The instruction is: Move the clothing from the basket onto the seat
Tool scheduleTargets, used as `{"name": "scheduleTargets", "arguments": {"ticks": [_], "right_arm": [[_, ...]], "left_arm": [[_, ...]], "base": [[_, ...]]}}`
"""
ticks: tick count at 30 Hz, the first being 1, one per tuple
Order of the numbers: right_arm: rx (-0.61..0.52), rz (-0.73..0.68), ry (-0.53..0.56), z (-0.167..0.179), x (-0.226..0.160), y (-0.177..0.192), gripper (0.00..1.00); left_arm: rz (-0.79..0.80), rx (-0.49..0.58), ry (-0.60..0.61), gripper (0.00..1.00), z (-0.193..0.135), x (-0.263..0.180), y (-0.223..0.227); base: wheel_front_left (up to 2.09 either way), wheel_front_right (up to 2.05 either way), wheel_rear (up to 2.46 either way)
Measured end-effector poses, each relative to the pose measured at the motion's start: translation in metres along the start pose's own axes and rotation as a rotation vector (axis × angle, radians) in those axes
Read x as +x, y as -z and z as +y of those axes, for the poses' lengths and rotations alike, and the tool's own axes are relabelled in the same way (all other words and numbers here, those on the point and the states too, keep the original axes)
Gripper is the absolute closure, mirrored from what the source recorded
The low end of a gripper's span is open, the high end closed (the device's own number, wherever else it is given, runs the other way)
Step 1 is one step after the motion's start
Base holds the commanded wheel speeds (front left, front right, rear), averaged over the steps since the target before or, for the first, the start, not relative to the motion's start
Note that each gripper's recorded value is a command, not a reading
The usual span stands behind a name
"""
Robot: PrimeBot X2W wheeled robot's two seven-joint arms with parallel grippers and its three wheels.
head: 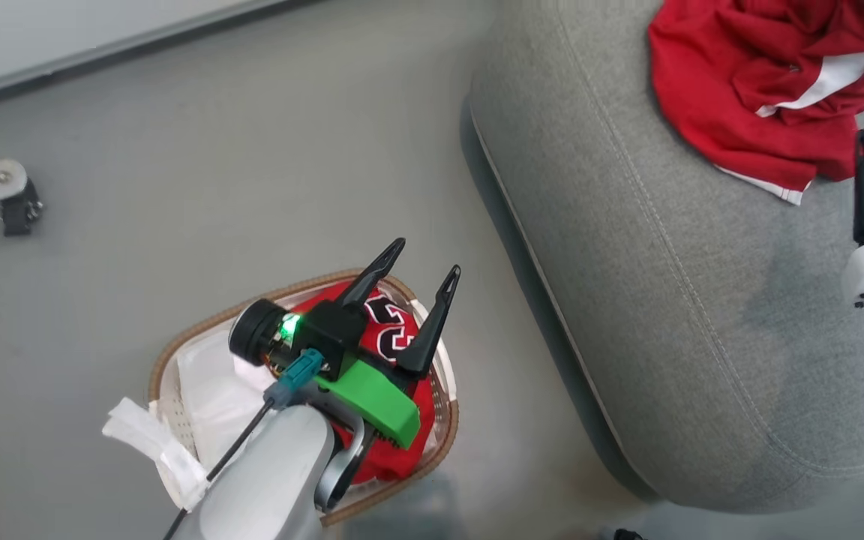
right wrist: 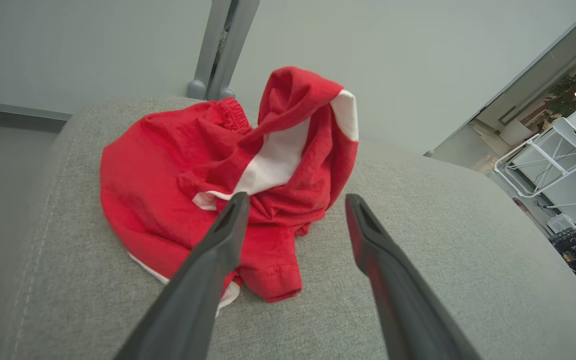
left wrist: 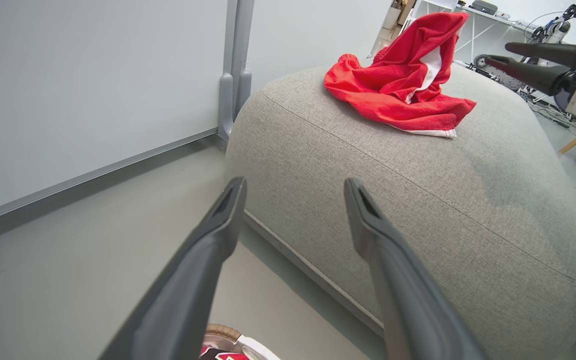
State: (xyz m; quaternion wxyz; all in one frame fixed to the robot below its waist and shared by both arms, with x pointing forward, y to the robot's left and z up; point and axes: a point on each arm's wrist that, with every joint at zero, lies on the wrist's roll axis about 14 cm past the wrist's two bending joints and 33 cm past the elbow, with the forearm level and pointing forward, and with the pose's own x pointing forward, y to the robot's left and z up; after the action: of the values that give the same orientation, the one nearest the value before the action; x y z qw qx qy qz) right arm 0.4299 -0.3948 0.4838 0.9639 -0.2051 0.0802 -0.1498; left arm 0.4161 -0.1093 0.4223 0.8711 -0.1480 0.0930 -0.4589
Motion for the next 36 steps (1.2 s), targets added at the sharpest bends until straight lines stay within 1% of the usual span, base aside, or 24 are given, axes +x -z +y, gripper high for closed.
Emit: {"name": "scheduleTargets", "arguments": {"ticks": [4, 5, 9, 15, 21, 27, 31, 36], "right_arm": [[0.075, -0.091, -0.001, 0.006, -0.010, -0.027, 0.00], [0.104, -0.121, -0.023, 0.016, -0.016, -0.036, 0.00], [0.185, -0.168, -0.070, 0.040, -0.025, -0.051, 0.00], [0.294, -0.210, -0.177, 0.090, -0.030, -0.071, 0.00], [0.374, -0.247, -0.275, 0.135, -0.036, -0.094, 0.00], [0.422, -0.255, -0.355, 0.169, -0.048, -0.105, 0.00], [0.449, -0.243, -0.383, 0.183, -0.058, -0.105, 0.00], [0.461, -0.219, -0.407, 0.192, -0.073, -0.099, 0.00]], "left_arm": [[-0.026, 0.016, -0.060, 0.00, 0.003, -0.011, -0.014], [-0.043, 0.022, -0.104, 0.00, 0.009, -0.019, -0.022], [-0.052, 0.047, -0.165, 0.00, 0.013, -0.036, -0.028], [-0.079, 0.082, -0.342, 0.00, 0.048, -0.076, -0.042], [-0.094, 0.103, -0.499, 0.00, 0.074, -0.118, -0.049], [-0.113, 0.099, -0.662, 0.00, 0.097, -0.165, -0.053], [-0.133, 0.095, -0.750, 0.00, 0.107, -0.193, -0.056], [-0.133, 0.080, -0.826, 0.00, 0.108, -0.222, -0.050]], "base": [[0.00, 0.00, 0.00], [0.00, 0.00, 0.00], [0.00, 0.00, 0.00], [0.00, 0.00, 0.00], [0.00, 0.00, 0.00], [0.00, 0.00, 0.00], [0.00, 0.00, 0.00], [0.00, 0.00, 0.00]]}}
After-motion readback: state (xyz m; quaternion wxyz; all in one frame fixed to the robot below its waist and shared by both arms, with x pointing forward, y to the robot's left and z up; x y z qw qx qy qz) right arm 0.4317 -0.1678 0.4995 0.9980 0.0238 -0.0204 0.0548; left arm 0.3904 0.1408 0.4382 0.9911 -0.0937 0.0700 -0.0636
